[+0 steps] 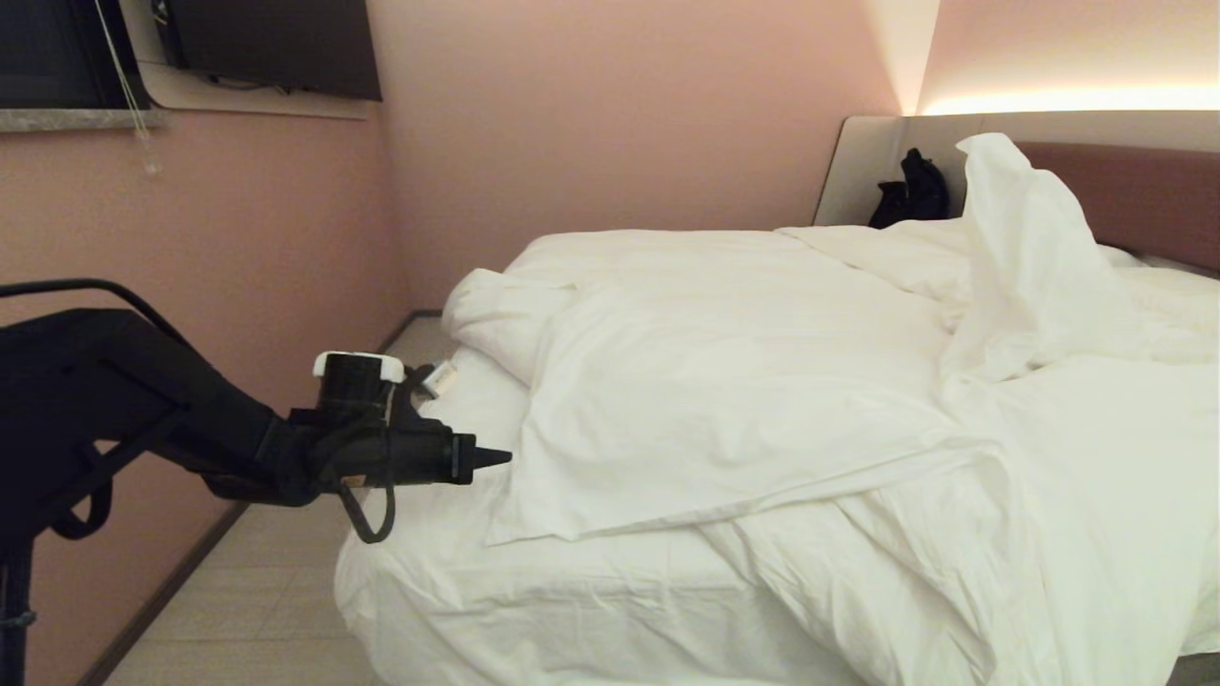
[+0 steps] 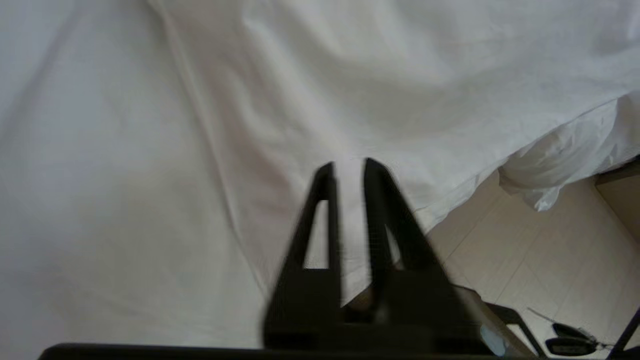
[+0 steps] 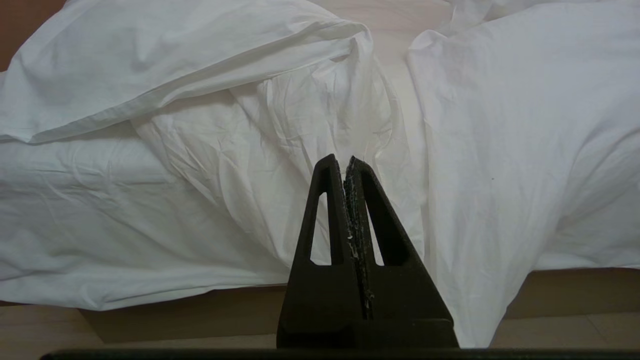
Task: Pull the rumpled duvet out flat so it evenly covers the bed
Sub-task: Hold the folded corner of the quilt
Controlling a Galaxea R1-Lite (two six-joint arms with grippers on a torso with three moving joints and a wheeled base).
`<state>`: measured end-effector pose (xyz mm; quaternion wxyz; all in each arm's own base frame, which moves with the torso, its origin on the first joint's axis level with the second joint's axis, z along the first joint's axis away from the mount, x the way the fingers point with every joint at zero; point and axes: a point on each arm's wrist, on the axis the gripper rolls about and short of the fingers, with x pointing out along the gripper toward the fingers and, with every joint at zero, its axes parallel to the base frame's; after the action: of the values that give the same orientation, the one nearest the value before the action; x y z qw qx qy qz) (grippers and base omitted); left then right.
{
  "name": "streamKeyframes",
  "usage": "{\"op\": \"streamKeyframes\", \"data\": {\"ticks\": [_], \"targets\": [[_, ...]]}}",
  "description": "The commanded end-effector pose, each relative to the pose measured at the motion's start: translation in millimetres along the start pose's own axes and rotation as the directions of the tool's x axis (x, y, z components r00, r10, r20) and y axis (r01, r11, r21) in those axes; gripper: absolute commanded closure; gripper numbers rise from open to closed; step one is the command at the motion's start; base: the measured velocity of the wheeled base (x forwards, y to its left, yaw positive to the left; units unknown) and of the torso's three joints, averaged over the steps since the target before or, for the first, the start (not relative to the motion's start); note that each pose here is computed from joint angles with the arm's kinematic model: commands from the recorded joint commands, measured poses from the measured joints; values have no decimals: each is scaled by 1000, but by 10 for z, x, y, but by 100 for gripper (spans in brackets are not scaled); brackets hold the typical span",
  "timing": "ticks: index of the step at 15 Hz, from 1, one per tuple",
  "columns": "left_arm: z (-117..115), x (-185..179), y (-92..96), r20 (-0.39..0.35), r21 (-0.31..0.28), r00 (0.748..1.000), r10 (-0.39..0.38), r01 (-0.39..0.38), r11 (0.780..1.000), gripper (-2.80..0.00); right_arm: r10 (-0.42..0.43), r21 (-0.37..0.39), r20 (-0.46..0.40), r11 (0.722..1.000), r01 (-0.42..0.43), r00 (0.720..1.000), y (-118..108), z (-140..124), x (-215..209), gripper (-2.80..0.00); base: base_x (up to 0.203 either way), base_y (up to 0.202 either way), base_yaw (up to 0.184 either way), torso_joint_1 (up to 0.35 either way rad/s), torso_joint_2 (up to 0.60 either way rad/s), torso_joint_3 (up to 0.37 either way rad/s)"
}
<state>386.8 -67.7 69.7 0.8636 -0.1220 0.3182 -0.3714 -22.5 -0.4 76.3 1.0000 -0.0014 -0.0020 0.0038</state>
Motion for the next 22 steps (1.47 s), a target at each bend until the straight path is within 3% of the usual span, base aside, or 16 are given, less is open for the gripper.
{"op": "streamKeyframes", "data": {"ticks": [1,11,22], "targets": [[46,18,-34,10,14,1000,-12,12,1000,-280,-2,0,1,1000,2,1000,-1,0,0,0,0,0,0,0,0,0],[72,304,200,14,11,1000,-12,12,1000,-280,0,0,1,1000,0,1000,0,0,0,0,0,0,0,0,0,0],[100,515,315,21,28,999,-25,24,999,-280,0,0,1,1000,0,1000,0,0,0,0,0,0,0,0,0,0]]}}
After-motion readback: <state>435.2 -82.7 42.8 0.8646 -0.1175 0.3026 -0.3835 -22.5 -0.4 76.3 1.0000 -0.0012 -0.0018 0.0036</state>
